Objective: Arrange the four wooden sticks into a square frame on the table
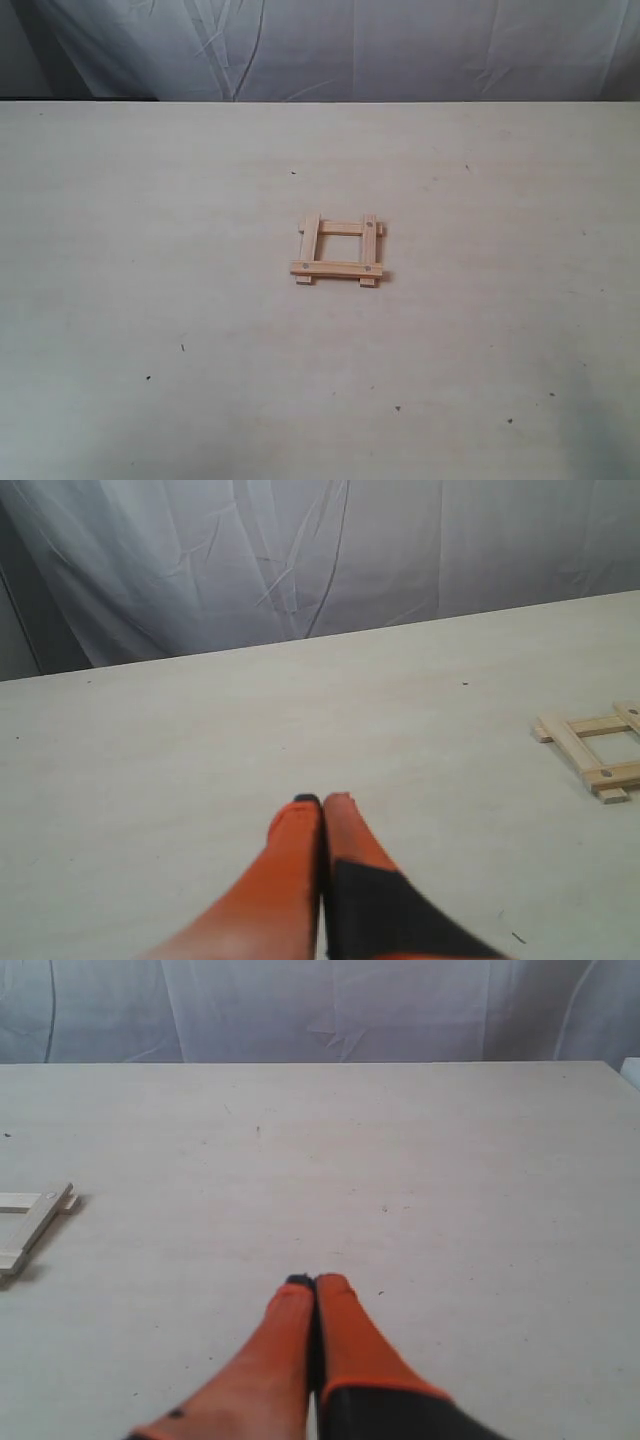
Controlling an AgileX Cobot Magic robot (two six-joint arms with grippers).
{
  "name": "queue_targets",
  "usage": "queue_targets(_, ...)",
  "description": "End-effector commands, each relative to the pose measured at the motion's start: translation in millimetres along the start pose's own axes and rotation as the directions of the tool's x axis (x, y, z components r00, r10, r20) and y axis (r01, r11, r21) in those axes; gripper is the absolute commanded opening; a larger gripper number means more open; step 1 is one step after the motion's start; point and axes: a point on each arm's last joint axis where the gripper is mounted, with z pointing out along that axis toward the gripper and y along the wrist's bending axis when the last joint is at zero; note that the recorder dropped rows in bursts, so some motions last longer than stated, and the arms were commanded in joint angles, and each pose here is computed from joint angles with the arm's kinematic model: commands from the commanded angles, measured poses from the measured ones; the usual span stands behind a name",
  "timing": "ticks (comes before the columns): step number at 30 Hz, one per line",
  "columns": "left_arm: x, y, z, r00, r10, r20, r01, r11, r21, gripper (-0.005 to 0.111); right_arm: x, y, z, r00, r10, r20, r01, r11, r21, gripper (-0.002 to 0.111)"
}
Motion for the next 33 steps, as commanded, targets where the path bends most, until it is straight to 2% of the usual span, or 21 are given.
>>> queue_targets(1,-0.2,0.0,-0.2,1.000,0.005,0.015,-0.005,1.000,0.002,0.000,-1.0,-0.1,-0.3,1.000,0.002,0.018,-0.002,1.000,0.003,0.000)
queue_targets(12,0.0,1.3,-0.2,0.992,-0.125,0.015,0.125,0.992,-0.012,0.000,-1.0,-0.1,-0.3,1.000,0.002,0.018,-0.002,1.000,0.003,0.000)
queue_targets(33,0.1,1.4,-0.2,0.993,-0.117,0.015,0.117,0.993,-0.013,0.000,-1.0,-0.2,-0.3,1.000,0.002,0.018,-0.002,1.000,0.004,0.000)
